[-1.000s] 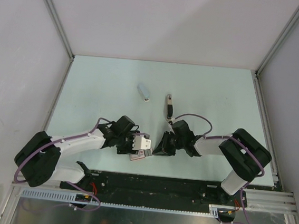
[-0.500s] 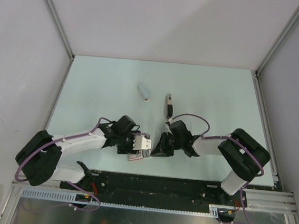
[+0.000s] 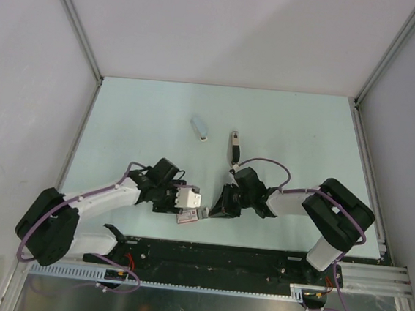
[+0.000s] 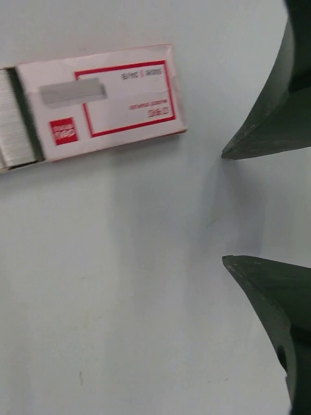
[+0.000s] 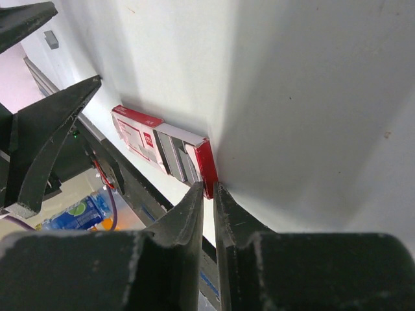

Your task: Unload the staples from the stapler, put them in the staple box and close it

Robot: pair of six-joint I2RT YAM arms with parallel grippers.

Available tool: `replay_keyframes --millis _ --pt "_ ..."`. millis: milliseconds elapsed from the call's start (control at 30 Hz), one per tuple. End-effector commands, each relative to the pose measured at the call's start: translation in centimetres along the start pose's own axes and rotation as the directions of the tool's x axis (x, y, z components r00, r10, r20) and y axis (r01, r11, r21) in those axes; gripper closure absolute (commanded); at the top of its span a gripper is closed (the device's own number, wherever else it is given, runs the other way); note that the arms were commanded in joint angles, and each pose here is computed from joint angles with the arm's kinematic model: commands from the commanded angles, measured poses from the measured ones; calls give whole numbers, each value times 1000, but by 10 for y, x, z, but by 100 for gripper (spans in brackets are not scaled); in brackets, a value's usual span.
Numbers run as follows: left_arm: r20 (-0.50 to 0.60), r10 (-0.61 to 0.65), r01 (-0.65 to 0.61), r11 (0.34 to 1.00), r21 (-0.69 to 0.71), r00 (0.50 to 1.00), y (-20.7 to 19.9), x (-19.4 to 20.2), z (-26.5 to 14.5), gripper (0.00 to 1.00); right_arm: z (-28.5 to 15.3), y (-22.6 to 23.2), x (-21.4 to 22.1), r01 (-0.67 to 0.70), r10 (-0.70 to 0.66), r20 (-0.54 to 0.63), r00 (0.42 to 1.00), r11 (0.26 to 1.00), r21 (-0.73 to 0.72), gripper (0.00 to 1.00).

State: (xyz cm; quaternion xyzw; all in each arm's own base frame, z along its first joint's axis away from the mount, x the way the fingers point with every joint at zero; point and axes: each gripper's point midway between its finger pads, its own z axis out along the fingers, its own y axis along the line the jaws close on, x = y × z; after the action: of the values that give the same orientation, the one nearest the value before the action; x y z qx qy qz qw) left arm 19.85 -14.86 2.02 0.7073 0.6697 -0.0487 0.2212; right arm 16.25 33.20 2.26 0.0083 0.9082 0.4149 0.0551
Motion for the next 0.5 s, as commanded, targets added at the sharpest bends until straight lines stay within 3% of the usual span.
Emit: replay_keyframes --millis 0,167,467 --pt "-10 90 -89 991 97 996 -26 15 -10 33 1 10 -5 12 -11 9 1000 1000 -10 84" --pt "77 109 -119 983 142 991 -38 -1 -14 31 2 9 -4 13 -13 10 1000 1000 -8 85" --pt "114 88 -110 973 205 990 -36 -22 -6 30 2 10 -4 13 -13 10 1000 1000 -11 84"
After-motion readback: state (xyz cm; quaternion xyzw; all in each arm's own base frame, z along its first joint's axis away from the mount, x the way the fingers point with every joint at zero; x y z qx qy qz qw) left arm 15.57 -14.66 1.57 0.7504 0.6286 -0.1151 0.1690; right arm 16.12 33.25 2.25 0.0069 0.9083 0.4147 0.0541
